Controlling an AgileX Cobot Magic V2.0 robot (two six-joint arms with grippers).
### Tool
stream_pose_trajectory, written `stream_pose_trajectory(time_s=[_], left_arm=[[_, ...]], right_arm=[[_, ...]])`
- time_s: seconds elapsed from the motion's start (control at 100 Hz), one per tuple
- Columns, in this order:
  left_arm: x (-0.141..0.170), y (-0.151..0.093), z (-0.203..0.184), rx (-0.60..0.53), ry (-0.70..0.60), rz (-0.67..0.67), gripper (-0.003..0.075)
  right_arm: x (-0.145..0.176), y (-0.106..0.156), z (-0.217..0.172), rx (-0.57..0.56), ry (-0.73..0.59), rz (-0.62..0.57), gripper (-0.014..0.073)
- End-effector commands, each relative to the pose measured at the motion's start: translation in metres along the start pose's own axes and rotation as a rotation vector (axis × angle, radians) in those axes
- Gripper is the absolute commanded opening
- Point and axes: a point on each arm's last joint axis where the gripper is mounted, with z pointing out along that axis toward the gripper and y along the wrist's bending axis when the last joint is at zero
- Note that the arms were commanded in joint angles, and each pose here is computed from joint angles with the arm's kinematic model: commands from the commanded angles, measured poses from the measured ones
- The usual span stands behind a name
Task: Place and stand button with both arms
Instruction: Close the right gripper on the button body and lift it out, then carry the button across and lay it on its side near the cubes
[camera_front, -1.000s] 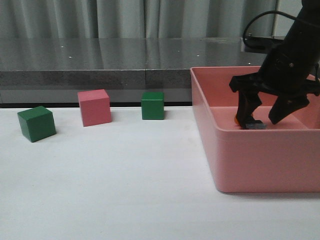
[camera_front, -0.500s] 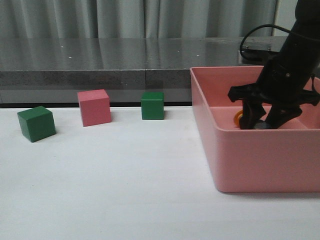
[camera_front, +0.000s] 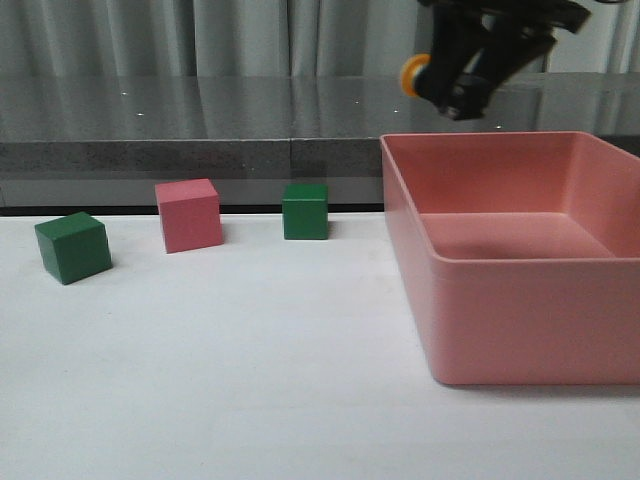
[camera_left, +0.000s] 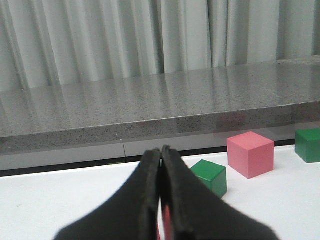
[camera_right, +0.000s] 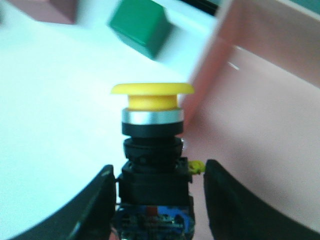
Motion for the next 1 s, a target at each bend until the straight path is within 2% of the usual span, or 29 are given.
stream_pose_trajectory(time_s=[0.0, 0.16, 0.27, 0.51, 0.74, 0.83, 0.99], left_arm=[[0.007, -0.001, -0.002, -0.009, -0.059, -0.015, -0.002], [0.007, -0.001, -0.002, -0.009, -0.059, -0.015, -0.002], [0.007, -0.001, -0.002, -0.009, -0.059, -0.015, -0.002], [0.007, -0.001, -0.002, -0.009, -0.059, -0.015, -0.002], [0.007, -0.001, -0.002, -0.009, -0.059, -0.015, -0.002], [0.007, -0.001, -0.002, -0.009, -0.059, -0.015, -0.002], [0.007, -0.001, -0.002, -0.009, -0.059, -0.015, -0.002]], right_arm=[[-0.018, 0.039, -0.034, -0.078, -0.13, -0.192, 0.0085], [-0.018, 0.092, -0.008, -0.155, -0.119, -0.555, 0.0085], [-0.016, 0.118, 0.025, -0.193, -0.099, -0.696, 0.0085], [-0.006, 0.153, 0.095, -0.225, -0.064, -0.828, 0.0085], [0.008, 0.157, 0.136, -0.245, 0.007, -0.871, 0.0108], [0.01, 0.156, 0.142, -0.247, 0.022, -0.871, 0.0188], [0.011, 0.156, 0.143, -0.248, 0.023, -0.87, 0.0477]])
